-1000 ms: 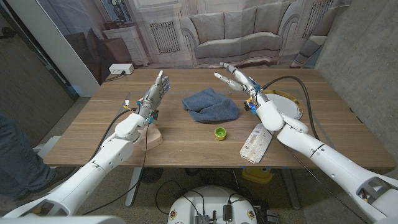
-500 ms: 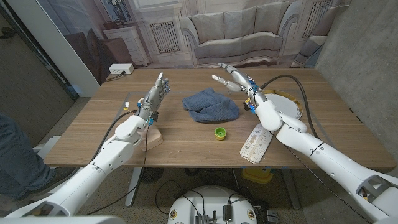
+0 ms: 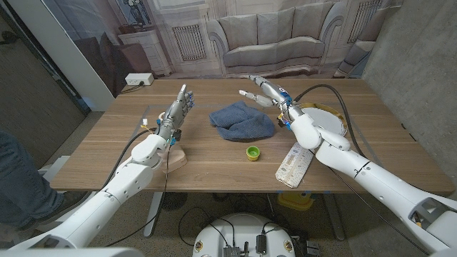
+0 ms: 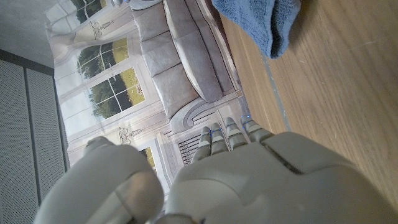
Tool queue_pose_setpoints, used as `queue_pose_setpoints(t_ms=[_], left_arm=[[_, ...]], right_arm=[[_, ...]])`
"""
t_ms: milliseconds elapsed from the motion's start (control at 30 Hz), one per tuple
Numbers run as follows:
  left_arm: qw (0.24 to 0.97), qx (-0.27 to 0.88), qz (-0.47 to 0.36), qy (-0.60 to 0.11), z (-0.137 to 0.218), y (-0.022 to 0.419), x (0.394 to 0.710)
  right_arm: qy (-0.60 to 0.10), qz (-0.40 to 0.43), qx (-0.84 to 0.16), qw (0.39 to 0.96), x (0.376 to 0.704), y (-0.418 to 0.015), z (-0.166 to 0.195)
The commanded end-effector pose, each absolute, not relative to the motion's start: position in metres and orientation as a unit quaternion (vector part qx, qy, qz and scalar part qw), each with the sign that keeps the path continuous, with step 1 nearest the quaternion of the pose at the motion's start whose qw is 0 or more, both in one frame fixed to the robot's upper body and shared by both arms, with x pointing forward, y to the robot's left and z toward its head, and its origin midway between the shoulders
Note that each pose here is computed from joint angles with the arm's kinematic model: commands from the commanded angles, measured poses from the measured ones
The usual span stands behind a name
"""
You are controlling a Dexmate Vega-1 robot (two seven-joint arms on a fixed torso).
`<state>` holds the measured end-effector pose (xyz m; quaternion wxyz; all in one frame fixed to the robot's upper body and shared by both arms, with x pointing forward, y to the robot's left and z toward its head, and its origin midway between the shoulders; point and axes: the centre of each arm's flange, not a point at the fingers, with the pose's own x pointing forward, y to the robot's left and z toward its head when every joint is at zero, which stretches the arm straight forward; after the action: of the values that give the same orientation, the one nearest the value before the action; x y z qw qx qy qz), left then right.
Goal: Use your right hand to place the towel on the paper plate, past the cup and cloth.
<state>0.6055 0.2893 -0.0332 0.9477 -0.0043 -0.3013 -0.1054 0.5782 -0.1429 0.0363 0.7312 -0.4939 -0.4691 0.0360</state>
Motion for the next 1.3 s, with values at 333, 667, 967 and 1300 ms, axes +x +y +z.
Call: queue_pose_setpoints(t_ms=[333, 667, 967, 1300], left_arm=[[0.945, -0.006, -0.098, -0.312, -0.037, 0.288, 0.593], [0.946, -0.007, -0.097, -0.310, -0.038, 0.286, 0.593], [0.946, -0.006, -0.098, -0.309, -0.036, 0.286, 0.596], [0.947, -0.006, -0.100, -0.306, -0.035, 0.288, 0.600]], right_arm=[[-0.457, 0.058, -0.534, 0.709, 0.585, -0.127, 0.038], [-0.447, 0.058, -0.549, 0.704, 0.590, -0.125, 0.032], [-0.438, 0.053, -0.558, 0.702, 0.594, -0.121, 0.027], [-0.437, 0.052, -0.567, 0.696, 0.599, -0.114, 0.025]])
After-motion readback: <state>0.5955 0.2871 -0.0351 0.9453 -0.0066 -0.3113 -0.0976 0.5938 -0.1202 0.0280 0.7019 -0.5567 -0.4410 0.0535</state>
